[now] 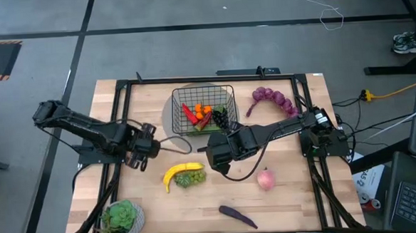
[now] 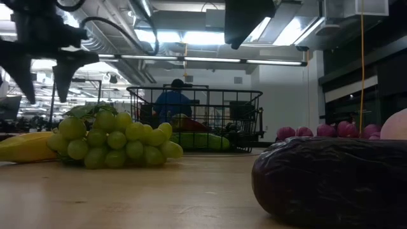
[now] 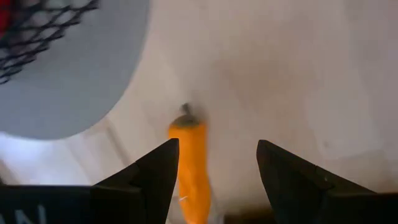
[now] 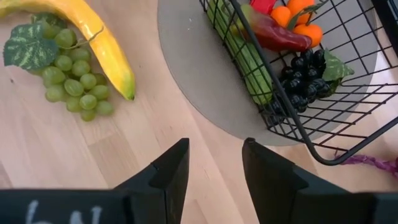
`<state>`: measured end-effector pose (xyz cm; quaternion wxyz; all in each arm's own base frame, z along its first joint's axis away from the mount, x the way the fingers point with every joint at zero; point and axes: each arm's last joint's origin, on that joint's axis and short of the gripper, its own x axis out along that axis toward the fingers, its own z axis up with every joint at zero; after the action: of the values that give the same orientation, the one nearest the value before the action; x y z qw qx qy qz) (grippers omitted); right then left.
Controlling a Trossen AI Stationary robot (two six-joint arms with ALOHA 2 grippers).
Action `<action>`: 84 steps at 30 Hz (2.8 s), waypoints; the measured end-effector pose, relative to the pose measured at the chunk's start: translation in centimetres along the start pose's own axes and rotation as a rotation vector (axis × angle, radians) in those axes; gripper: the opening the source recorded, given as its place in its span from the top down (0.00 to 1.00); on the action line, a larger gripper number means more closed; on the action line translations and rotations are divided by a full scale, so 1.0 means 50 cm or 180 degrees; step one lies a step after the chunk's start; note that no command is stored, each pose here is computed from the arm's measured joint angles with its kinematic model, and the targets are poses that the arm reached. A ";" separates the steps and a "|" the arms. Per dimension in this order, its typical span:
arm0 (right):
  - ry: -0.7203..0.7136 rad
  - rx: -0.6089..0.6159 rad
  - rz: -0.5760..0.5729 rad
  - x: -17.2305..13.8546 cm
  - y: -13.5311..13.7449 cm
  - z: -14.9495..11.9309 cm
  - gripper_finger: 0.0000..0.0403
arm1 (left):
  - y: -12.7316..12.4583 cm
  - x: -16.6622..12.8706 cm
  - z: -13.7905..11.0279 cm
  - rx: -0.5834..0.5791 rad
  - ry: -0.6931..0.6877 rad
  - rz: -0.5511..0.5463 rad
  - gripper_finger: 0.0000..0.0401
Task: Build produce basket
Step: Put the yellow chili pepper into the wire basket
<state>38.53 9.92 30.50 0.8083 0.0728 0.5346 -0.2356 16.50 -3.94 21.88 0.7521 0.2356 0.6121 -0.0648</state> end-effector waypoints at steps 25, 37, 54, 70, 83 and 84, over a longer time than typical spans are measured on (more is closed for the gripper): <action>-0.0025 0.0143 0.0013 0.000 0.001 0.001 0.63 | 0.001 0.104 0.025 -0.0112 0.0893 0.0406 0.47; -0.0026 0.0141 0.0010 0.000 0.001 0.001 0.63 | 0.023 0.163 0.009 -0.0051 0.1217 0.0086 0.47; -0.0022 0.0130 0.0006 0.001 0.001 0.001 0.63 | 0.018 0.186 0.009 0.0058 0.1378 -0.0164 0.54; -0.0019 0.0130 0.0008 0.001 0.001 0.001 0.63 | 0.032 0.158 0.020 -0.0079 0.1571 0.0021 0.81; -0.0001 -0.0034 0.0000 0.001 0.001 0.000 0.63 | 0.032 0.077 0.059 -0.0016 0.1131 -0.0384 0.81; 0.0001 -0.0037 -0.0002 0.001 0.001 0.000 0.63 | 0.030 0.068 0.060 -0.0004 0.1096 -0.0394 0.81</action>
<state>38.55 9.93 30.46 0.8085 0.0679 0.5362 -0.2327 20.59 -3.25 19.47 0.6309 0.2046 0.7451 -0.0694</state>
